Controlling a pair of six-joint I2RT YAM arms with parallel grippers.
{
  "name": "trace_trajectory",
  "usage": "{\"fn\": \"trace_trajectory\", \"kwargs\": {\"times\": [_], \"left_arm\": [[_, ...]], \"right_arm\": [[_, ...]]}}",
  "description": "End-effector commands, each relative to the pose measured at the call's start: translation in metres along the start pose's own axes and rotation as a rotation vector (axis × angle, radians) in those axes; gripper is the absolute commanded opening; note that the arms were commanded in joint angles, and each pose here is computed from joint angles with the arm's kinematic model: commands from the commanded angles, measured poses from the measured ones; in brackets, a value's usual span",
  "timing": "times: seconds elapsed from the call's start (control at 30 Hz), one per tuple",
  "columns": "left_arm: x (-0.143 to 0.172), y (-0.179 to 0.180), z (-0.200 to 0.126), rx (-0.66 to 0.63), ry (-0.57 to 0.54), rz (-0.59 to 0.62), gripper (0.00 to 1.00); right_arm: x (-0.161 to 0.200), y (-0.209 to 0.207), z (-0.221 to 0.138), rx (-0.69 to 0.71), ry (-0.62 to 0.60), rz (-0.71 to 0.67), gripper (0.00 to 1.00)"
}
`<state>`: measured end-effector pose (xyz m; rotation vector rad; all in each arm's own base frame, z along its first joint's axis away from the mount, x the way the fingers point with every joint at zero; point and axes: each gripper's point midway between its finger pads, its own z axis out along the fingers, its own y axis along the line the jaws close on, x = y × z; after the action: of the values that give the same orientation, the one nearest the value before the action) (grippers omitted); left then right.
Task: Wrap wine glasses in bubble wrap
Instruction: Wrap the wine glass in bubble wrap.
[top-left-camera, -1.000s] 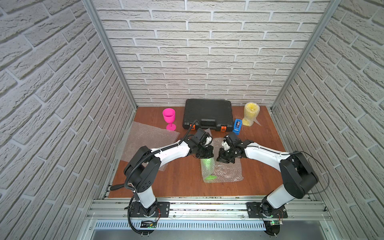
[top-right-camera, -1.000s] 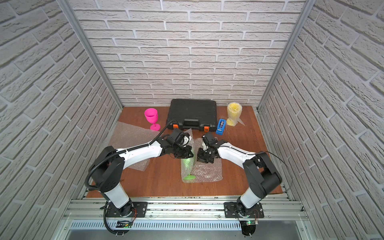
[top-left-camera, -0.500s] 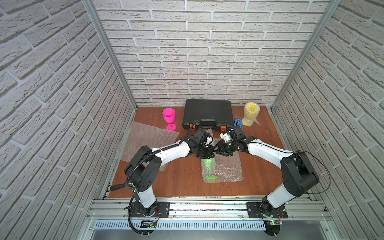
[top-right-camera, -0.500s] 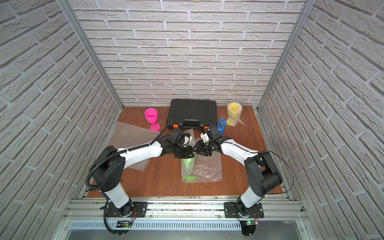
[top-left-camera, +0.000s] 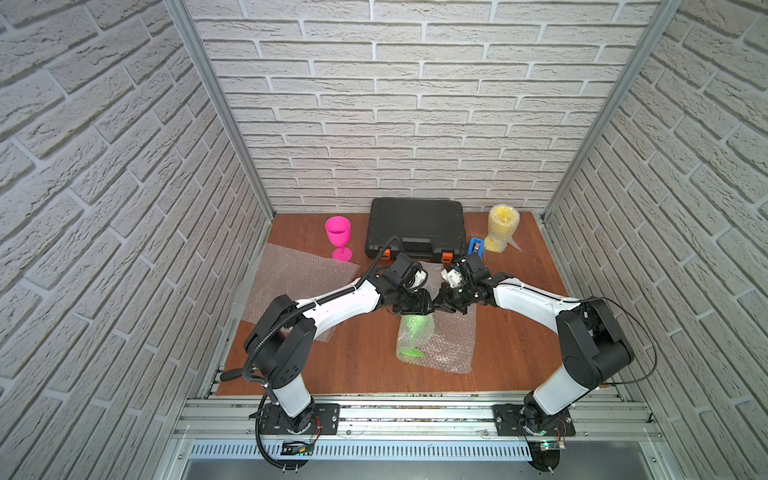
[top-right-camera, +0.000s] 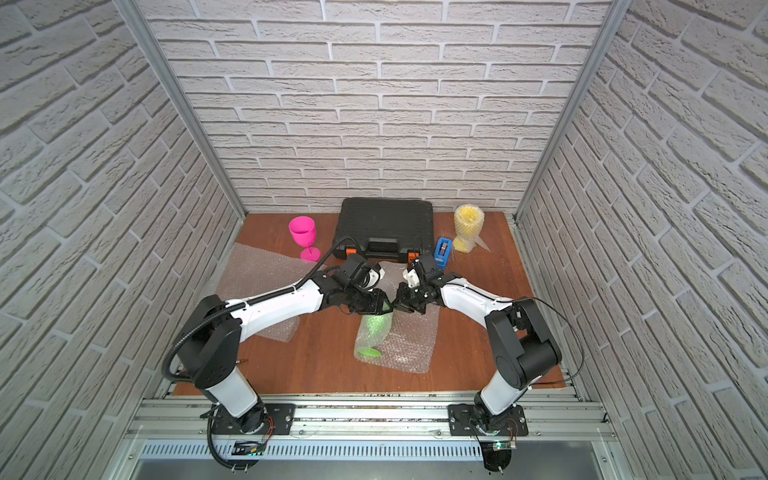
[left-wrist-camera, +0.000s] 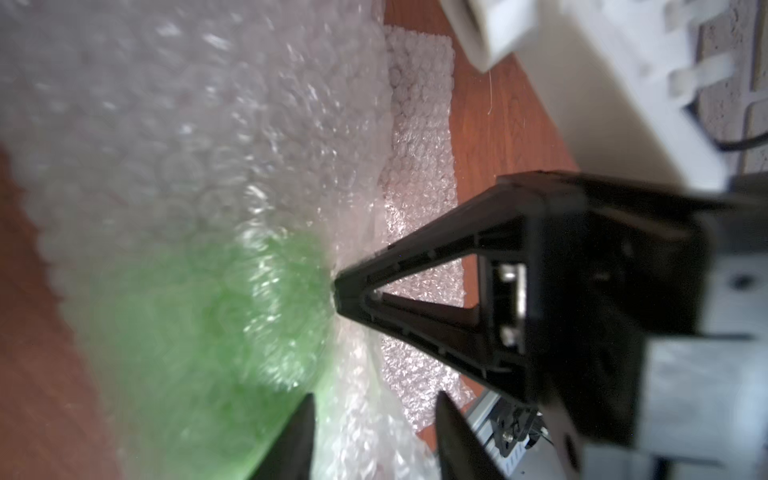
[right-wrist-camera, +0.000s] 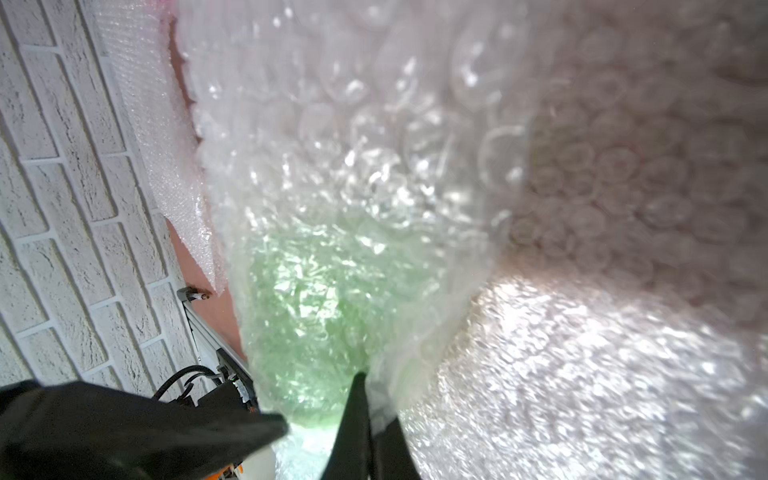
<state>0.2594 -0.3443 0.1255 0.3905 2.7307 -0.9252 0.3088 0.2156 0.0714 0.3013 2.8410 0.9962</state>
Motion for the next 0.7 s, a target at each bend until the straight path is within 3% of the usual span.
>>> {"fn": "trace_trajectory", "kwargs": {"times": [0.0, 0.1, 0.27, 0.37, 0.67], "left_arm": [[0.000, 0.015, -0.017, -0.128, -0.007, 0.020, 0.65], [0.000, 0.023, -0.016, -0.208, 0.011, 0.040, 0.79], [-0.002, 0.024, 0.002, -0.269, 0.061, 0.074, 0.88], [-0.003, 0.023, 0.016, -0.314, 0.090, 0.099, 0.98], [0.001, 0.026, 0.050, -0.392, 0.174, 0.121, 0.98]], "right_arm": [[0.004, -0.021, -0.001, 0.073, -0.002, -0.002, 0.03], [0.005, -0.033, -0.002, 0.115, -0.002, 0.000, 0.02], [0.006, -0.046, -0.005, 0.136, 0.000, 0.006, 0.02], [0.006, -0.056, -0.006, 0.162, 0.005, 0.015, 0.02], [0.004, -0.069, -0.013, 0.171, 0.007, 0.024, 0.02]]}}
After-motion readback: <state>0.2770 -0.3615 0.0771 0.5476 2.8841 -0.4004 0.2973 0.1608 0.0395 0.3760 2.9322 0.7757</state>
